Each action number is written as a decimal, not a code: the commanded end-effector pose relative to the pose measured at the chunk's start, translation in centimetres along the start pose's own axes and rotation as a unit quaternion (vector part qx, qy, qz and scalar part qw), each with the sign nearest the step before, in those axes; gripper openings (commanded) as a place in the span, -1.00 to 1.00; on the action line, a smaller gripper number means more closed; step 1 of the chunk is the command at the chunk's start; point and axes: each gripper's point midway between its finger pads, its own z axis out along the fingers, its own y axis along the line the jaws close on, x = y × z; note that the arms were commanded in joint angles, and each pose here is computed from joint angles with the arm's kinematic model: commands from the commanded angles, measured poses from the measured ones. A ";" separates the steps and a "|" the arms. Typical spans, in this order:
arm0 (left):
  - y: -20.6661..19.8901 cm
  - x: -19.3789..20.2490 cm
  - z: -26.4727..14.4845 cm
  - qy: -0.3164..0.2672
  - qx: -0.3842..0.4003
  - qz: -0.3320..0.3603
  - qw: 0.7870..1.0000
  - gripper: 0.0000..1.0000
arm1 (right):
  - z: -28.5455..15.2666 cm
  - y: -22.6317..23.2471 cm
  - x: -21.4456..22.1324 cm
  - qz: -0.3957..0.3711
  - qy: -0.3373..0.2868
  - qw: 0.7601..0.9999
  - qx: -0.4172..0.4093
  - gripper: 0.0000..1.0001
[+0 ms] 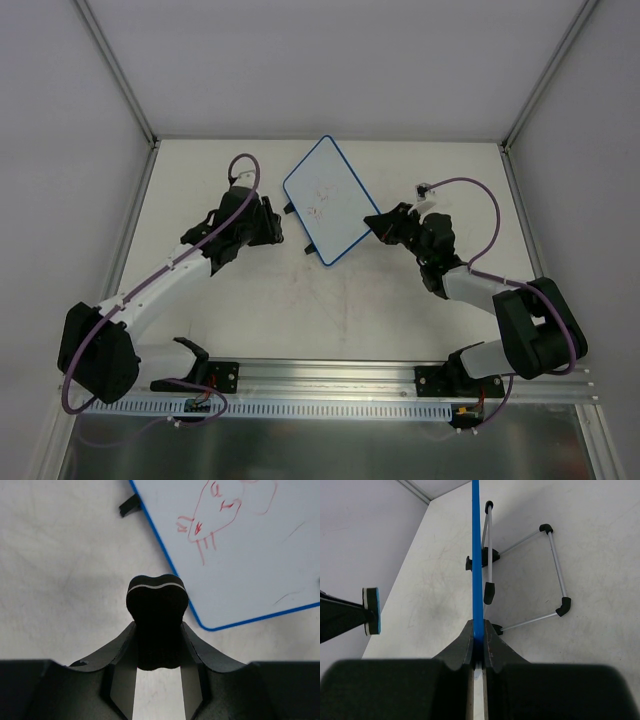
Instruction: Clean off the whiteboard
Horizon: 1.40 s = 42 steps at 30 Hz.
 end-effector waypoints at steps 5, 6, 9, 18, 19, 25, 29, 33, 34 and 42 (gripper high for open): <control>-7.7 -8.8 3.5 -0.106 0.112 0.047 0.987 -1.00 | 0.6 0.5 -1.8 -0.043 -0.024 0.999 -0.007 -1.00; -8.8 -8.4 4.6 -0.086 0.142 0.057 0.984 -1.00 | 0.7 0.4 -1.6 -0.041 -0.022 0.999 -0.008 -0.99; -11.3 -10.6 6.2 -0.095 0.201 0.068 0.973 -1.00 | 0.7 0.5 -1.6 -0.040 -0.021 0.999 -0.010 -1.00; -13.3 -14.9 7.7 -0.161 0.258 0.113 0.946 -1.00 | 1.0 0.4 -1.5 -0.040 -0.020 0.999 -0.009 -0.99; -13.4 -15.1 8.0 -0.166 0.256 0.116 0.945 -1.00 | 1.0 0.4 -1.4 -0.039 -0.019 0.999 -0.010 -1.00; -13.3 -14.0 10.9 -0.153 0.267 0.112 0.945 -1.00 | 1.1 0.3 -1.3 -0.038 -0.016 0.999 -0.010 -1.00; -13.7 -12.6 12.5 -0.136 0.292 0.110 0.940 -1.00 | 1.2 0.3 -1.3 -0.038 -0.016 0.999 -0.010 -1.00; -13.2 -11.9 12.5 -0.149 0.281 0.090 0.944 -1.00 | 1.2 0.2 -1.3 -0.038 -0.015 0.999 -0.010 -1.00; -12.9 -12.4 12.3 -0.161 0.270 0.097 0.944 -1.00 | 1.2 0.3 -1.2 -0.038 -0.015 0.999 -0.010 -0.99; -12.8 -13.8 12.9 -0.167 0.240 0.178 0.940 -1.00 | 1.3 0.4 -1.1 -0.036 -0.013 0.999 -0.014 -1.00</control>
